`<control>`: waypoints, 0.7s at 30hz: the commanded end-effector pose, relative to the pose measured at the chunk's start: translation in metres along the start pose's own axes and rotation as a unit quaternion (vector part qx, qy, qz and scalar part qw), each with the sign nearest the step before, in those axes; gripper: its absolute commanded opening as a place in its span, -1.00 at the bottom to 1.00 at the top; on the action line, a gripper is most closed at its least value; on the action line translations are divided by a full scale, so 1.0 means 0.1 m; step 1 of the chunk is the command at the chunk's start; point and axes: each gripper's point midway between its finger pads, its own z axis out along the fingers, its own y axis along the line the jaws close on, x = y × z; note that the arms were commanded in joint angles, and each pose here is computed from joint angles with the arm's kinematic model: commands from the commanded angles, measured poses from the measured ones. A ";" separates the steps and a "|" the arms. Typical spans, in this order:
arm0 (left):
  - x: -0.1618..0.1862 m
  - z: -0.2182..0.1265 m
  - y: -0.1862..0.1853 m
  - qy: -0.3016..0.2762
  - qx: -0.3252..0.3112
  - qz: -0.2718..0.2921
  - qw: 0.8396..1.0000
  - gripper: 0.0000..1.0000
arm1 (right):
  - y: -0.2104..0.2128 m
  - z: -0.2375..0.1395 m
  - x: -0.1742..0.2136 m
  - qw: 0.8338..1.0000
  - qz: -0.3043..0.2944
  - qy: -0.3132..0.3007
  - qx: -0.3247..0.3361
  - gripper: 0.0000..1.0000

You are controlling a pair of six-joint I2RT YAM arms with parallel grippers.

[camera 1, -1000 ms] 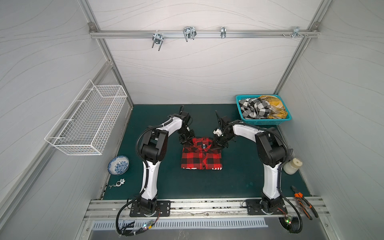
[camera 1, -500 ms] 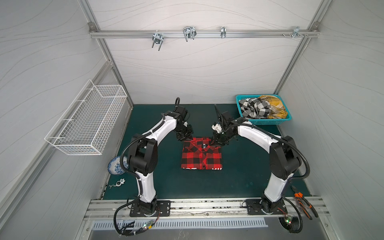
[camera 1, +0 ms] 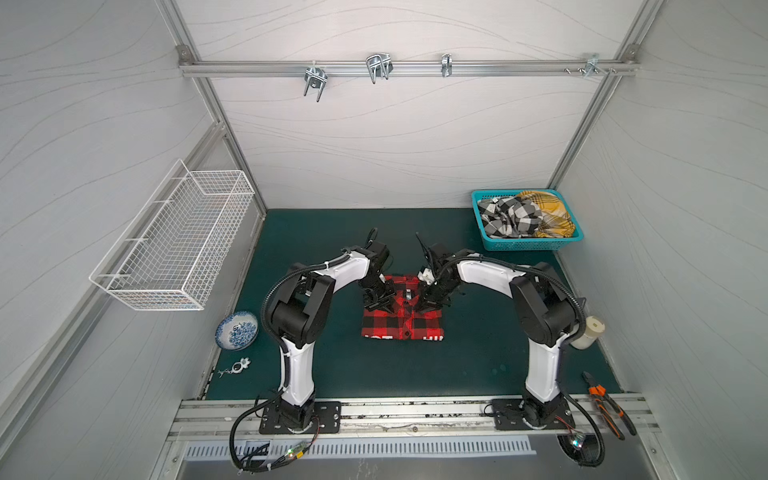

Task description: Fold and stack the long sleeve shirts

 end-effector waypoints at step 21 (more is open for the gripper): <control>-0.41 -0.31 0.04 -0.038 0.041 -0.016 0.998 -0.96 | -0.52 -0.27 -0.30 0.998 0.062 -0.032 0.003 -0.65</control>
